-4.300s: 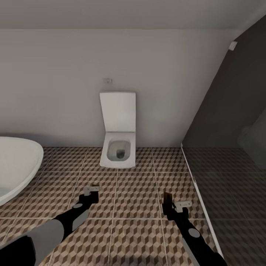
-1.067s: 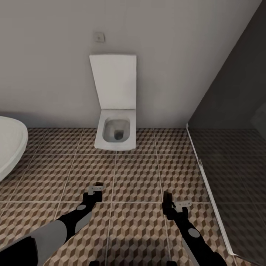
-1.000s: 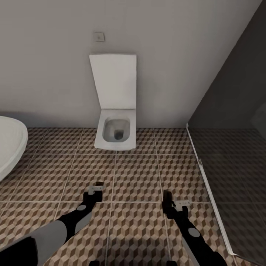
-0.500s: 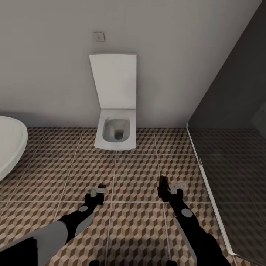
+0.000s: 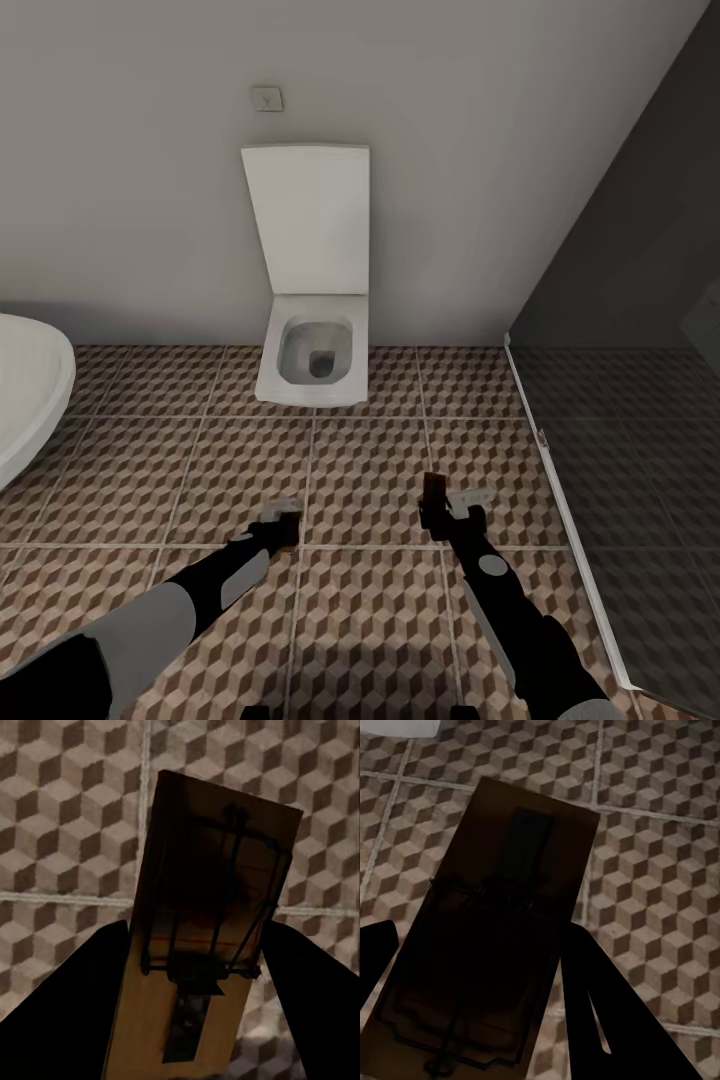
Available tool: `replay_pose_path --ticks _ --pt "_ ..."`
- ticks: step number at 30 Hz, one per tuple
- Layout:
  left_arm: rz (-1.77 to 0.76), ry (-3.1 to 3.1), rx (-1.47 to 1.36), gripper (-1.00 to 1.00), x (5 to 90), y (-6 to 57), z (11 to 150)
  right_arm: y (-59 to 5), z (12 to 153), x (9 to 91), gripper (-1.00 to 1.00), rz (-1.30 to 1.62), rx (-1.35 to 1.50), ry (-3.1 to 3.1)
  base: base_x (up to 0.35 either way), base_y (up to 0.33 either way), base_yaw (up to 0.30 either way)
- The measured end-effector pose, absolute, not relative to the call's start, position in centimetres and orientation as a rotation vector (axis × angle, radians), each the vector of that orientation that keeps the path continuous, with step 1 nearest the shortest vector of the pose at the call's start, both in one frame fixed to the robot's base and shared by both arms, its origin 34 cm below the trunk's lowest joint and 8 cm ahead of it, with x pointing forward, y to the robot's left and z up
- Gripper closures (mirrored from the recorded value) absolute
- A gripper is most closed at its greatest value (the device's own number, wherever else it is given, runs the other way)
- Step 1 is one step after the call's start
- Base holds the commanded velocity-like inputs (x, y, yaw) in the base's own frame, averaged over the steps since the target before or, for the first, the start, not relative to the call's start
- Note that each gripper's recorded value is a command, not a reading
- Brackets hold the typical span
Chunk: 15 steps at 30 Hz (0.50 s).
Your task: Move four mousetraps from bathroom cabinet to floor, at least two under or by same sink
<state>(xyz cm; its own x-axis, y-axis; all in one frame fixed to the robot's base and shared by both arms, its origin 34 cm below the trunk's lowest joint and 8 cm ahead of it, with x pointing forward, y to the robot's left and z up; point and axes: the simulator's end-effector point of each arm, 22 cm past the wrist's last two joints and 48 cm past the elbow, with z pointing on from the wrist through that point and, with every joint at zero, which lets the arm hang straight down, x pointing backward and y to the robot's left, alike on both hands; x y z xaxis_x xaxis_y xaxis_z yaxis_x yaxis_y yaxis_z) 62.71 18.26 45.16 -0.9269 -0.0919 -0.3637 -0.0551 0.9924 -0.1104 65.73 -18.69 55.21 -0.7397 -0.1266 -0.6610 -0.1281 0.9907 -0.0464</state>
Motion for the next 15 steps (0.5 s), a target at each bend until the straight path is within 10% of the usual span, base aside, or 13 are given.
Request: replay_pose_path --ticks 15 --pt "-0.118 2.453 0.115 1.00 68.2 17.0 48.6 -18.1 56.7 67.2 1.00 0.020 -0.163 2.320 0.000 0.000 0.000"
